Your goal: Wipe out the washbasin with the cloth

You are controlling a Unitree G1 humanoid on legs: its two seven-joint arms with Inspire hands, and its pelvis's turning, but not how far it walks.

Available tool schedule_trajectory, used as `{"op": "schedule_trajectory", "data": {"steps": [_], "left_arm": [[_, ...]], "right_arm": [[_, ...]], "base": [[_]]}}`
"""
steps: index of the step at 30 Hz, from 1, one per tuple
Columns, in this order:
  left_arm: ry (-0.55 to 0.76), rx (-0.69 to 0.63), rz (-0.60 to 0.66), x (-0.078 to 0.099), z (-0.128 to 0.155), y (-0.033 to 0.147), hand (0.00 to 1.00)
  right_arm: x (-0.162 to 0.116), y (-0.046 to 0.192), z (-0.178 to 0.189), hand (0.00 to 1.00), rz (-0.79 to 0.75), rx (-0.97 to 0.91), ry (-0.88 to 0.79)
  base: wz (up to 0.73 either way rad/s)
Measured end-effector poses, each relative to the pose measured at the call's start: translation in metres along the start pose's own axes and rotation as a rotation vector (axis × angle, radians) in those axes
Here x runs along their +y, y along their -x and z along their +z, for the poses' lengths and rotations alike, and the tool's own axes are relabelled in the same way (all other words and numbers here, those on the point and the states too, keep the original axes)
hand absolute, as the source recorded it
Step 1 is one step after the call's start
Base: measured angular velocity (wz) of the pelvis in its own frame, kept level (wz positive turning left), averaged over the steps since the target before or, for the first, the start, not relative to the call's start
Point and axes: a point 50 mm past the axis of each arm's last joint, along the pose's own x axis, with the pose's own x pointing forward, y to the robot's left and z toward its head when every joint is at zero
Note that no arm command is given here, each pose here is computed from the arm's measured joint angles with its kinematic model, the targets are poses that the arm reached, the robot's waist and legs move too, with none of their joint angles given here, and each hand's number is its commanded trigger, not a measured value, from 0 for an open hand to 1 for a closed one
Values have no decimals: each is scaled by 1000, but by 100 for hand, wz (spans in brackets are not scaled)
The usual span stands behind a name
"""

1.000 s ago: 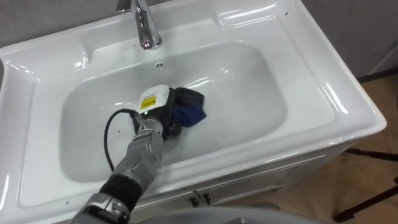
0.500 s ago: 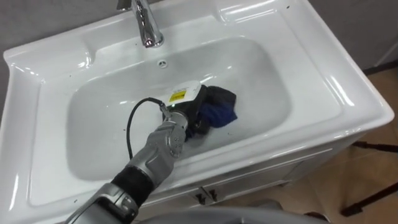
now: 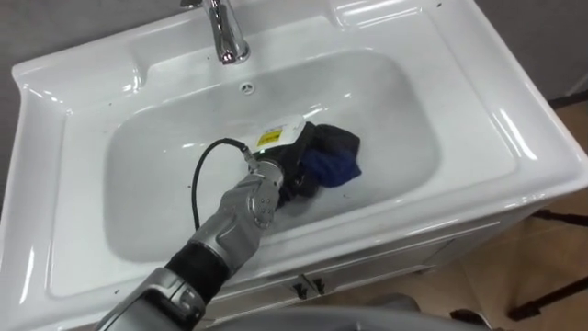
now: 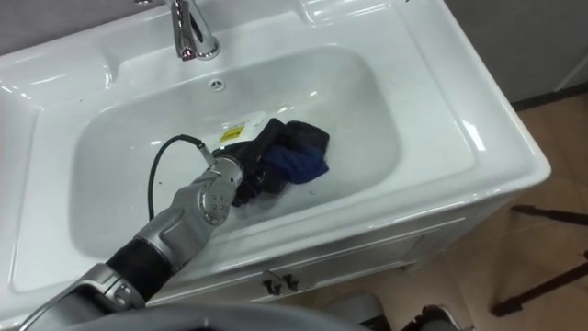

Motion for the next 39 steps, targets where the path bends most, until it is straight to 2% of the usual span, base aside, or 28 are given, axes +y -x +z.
{"op": "schedule_trajectory", "data": {"steps": [8, 13, 16, 18, 20, 21, 24, 26, 30, 39], "left_arm": [[75, 57, 3, -5, -25, 6, 100], [186, 151, 88, -4, -59, 21, 100], [202, 296, 215, 6, -104, 44, 100], [95, 450, 355, 22, -151, 78, 100], [-46, 497, 408, 28, -169, 97, 100], [-118, 508, 398, 23, -174, 104, 100], [-218, 535, 381, 7, -180, 118, 100], [-259, 541, 376, 6, -182, 121, 100], [-254, 573, 362, 2, -188, 127, 100], [-228, 582, 377, 2, -187, 126, 100]], "right_arm": [[4, 1, -11, 0, 8, 21, -40], [4, 1, -24, 0, 7, 71, -132], [1, 1, -34, 0, -7, 110, -210], [-2, 1, -43, 0, -23, 136, -270], [-9, 1, -50, 0, -51, 162, -283], [-18, 0, -53, 0, -73, 166, -279], [-31, -1, -46, 0, -101, 129, -296], [-37, -1, -46, 0, -119, 124, -318], [-55, 0, -57, 0, -183, 158, -371], [-64, 0, -49, 0, -231, 124, -408]], "base": [[-24], [-15], [-6], [-10], [-2], [-19], [-58], [-31], [-19], [5]]}}
